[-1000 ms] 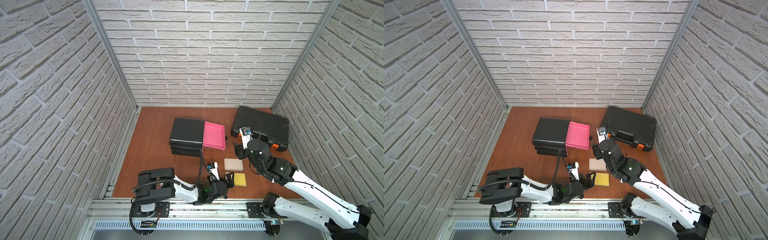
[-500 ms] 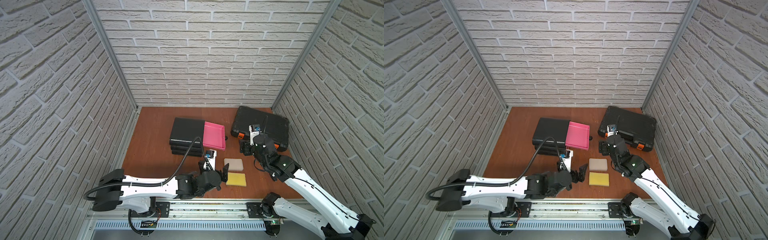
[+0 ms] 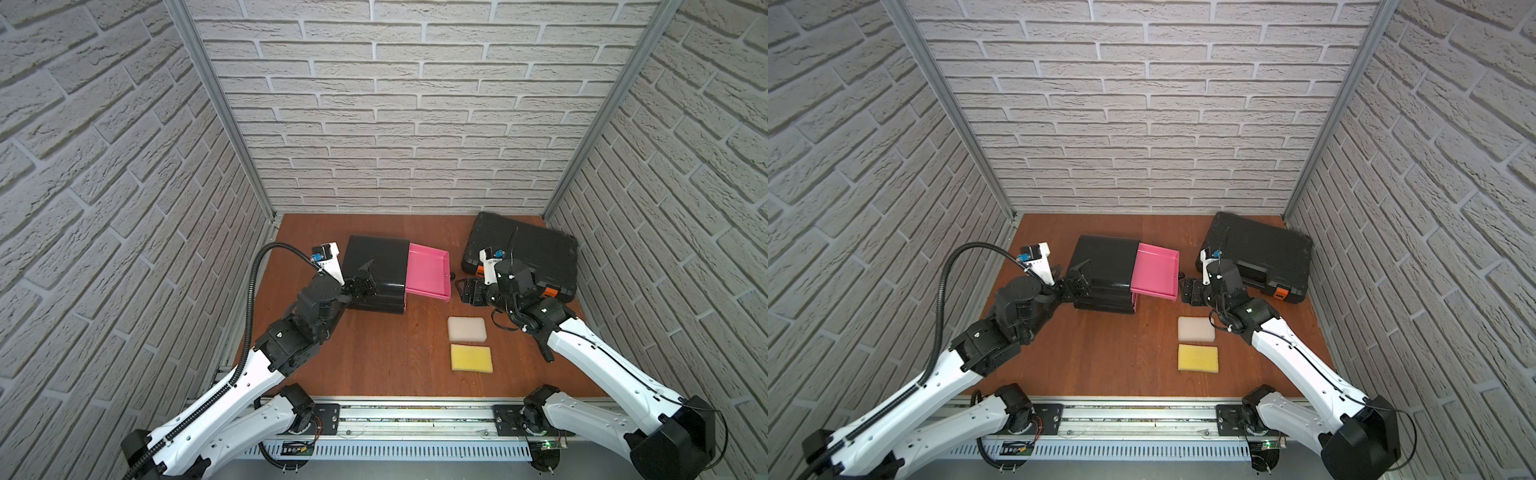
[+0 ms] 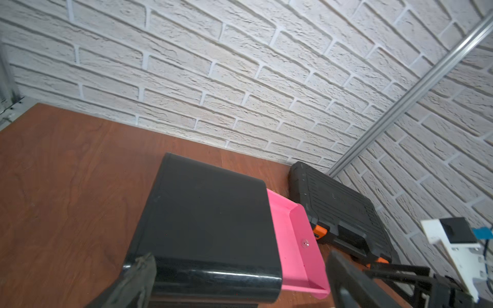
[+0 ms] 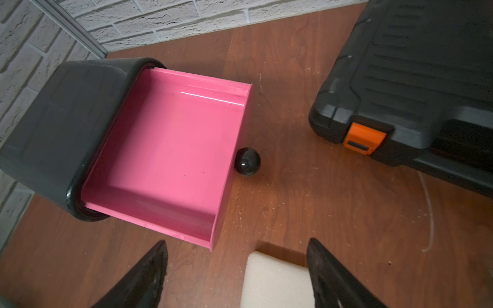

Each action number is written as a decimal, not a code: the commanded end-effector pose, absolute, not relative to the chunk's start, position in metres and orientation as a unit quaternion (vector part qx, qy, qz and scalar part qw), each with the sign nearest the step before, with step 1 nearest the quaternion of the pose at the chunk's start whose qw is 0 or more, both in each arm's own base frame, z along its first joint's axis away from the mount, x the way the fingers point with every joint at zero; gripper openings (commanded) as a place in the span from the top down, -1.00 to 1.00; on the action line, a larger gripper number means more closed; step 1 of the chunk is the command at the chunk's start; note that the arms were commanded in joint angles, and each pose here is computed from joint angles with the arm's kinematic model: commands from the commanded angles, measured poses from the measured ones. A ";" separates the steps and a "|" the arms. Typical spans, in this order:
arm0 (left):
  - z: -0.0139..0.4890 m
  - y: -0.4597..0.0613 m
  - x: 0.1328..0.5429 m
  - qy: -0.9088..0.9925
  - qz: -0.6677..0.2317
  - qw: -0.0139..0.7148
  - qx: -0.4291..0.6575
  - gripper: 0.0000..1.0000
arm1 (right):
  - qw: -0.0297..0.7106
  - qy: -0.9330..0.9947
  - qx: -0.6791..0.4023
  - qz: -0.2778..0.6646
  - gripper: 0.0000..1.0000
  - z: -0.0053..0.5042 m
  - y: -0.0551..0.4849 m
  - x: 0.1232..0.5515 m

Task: Take the sponge out of the drawer
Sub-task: Close the drawer of the storage box.

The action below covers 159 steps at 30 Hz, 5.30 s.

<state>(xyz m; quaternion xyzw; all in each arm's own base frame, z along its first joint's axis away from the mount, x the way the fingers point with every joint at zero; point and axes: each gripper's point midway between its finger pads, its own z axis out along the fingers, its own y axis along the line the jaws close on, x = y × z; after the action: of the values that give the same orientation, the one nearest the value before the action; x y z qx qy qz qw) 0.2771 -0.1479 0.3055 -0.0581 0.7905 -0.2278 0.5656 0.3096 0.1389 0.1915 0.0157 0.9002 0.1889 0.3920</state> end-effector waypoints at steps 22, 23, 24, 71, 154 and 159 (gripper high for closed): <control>0.232 -0.124 0.328 0.845 -0.292 0.438 -0.089 -0.96 | 0.348 0.854 0.037 0.385 -0.60 0.175 0.178 0.332; 0.232 -0.124 0.329 0.844 -0.298 0.436 -0.089 -0.96 | 0.348 0.852 0.040 0.390 -0.60 0.174 0.177 0.334; 0.230 -0.124 0.330 0.844 -0.304 0.434 -0.089 -0.96 | 0.347 0.849 0.044 0.396 -0.60 0.174 0.176 0.336; 0.216 -0.128 0.339 0.840 -0.336 0.414 -0.098 -0.96 | 0.270 0.787 0.072 0.551 -0.75 0.137 0.215 0.368; 0.203 -0.137 0.339 0.844 -0.351 0.398 -0.077 -0.96 | 0.325 0.874 -0.068 0.354 -0.98 0.153 0.276 0.354; 0.204 -0.139 0.338 0.844 -0.354 0.397 -0.071 -0.96 | 0.317 0.871 -0.076 0.368 -0.98 0.145 0.288 0.359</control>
<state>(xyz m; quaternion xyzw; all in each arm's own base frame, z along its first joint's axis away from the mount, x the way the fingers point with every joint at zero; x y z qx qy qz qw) 0.3380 -0.1276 0.1905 -0.1032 0.8565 -0.3265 0.3863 0.3514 0.2692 0.1237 -0.0611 0.8948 0.3302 0.2943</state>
